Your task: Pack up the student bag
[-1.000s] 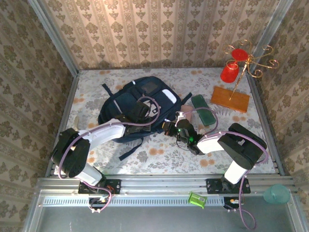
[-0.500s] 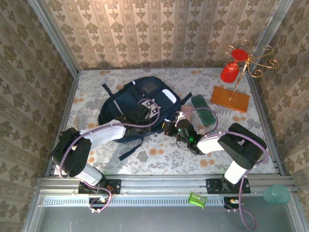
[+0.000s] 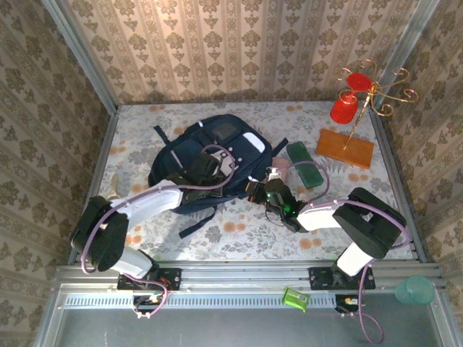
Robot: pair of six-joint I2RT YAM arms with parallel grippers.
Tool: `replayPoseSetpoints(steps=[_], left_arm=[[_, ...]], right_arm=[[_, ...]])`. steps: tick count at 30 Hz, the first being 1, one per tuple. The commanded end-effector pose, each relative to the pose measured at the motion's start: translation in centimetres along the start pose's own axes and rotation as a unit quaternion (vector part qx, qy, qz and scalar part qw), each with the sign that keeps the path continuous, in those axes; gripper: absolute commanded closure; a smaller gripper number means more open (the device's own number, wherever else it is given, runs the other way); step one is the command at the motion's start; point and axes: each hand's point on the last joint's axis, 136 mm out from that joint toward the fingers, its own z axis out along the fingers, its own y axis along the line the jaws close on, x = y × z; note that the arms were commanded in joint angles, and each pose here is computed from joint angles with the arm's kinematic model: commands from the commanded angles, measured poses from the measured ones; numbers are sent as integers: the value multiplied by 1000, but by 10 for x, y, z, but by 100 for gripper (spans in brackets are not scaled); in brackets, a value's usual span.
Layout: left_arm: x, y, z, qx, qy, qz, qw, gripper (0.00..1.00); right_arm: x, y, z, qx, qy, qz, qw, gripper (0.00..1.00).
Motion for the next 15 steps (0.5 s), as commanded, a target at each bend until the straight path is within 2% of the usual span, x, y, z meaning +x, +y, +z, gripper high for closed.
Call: replayPoseSetpoints(steps=[1,12,15], left_arm=[[0,37,-16,-52,-11,-6,999,100],[4,78,-39,-67,-36,-46,996,100],[6,74,-39,-38,-39,-44,998,100]], right_arm=[[-31,-32,-16,85,-73,-3,994,100],[-75,-44,-21,108,-104,-4,989,100],[-87,-46,-22,109,-111,3,988,100]])
